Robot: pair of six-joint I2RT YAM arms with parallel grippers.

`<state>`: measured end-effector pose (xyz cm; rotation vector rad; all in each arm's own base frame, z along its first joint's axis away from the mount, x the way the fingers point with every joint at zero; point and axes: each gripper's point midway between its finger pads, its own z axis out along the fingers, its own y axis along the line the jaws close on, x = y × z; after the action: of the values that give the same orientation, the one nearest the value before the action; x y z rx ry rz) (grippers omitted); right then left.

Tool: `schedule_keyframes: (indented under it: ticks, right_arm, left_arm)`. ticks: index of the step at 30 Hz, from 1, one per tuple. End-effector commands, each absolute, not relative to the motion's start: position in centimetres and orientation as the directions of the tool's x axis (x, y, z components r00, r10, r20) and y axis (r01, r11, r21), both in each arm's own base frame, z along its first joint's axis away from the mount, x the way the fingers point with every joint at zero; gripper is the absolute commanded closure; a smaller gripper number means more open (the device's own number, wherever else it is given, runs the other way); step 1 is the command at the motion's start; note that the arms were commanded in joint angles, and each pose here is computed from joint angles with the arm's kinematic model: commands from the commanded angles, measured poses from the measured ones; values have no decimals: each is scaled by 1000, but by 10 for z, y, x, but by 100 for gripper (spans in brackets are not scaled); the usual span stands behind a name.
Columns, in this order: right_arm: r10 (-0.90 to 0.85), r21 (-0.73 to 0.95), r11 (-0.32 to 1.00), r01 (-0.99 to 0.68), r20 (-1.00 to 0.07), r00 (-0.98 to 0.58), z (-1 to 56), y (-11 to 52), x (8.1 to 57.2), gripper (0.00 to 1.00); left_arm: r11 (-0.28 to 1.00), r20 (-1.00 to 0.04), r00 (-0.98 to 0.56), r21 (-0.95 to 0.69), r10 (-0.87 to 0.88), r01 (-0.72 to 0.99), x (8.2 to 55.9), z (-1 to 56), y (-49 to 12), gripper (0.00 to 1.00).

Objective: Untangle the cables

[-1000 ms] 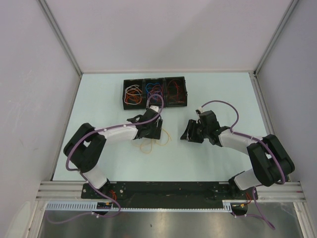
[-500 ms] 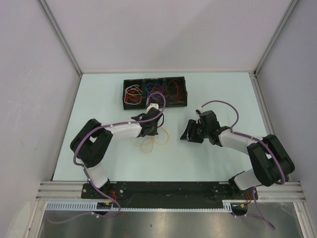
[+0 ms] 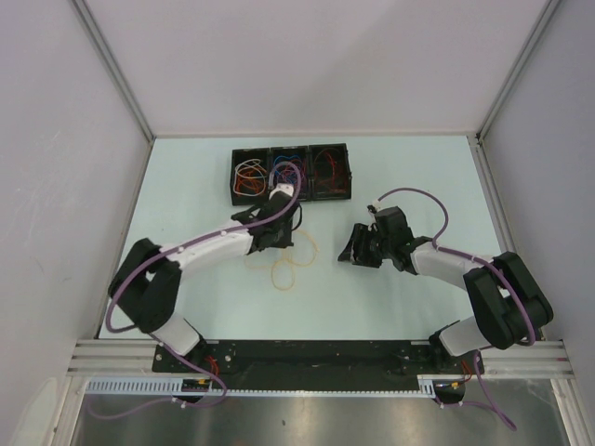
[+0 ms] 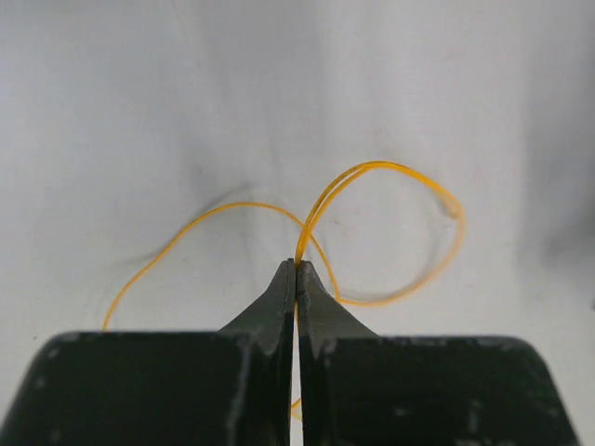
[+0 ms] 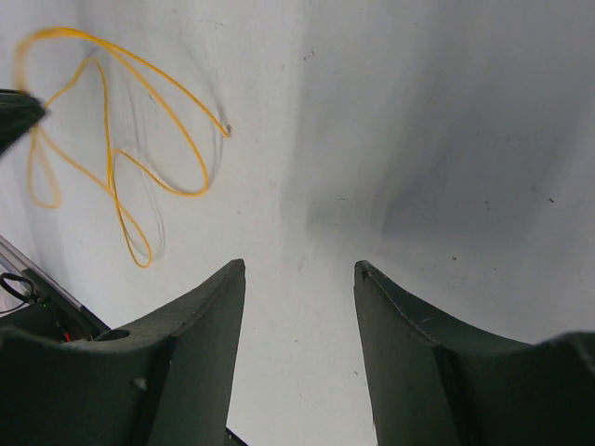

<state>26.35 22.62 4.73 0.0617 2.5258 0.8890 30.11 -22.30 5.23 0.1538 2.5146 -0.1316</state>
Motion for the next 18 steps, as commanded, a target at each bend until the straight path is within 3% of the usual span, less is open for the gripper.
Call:
schedule_keyframes:
  ticks: [1,18]
  right_arm:
    - [191,610,782,-132,-435,-880,53,227,269,45]
    - [191,611,780,-135,-438,-878,54,227,268,46]
  left_arm:
    - [976,-700,-713,-132,33,175,311,141,-230,100]
    - [965,-870,-493,-155,-33,210,343,305,-232,100]
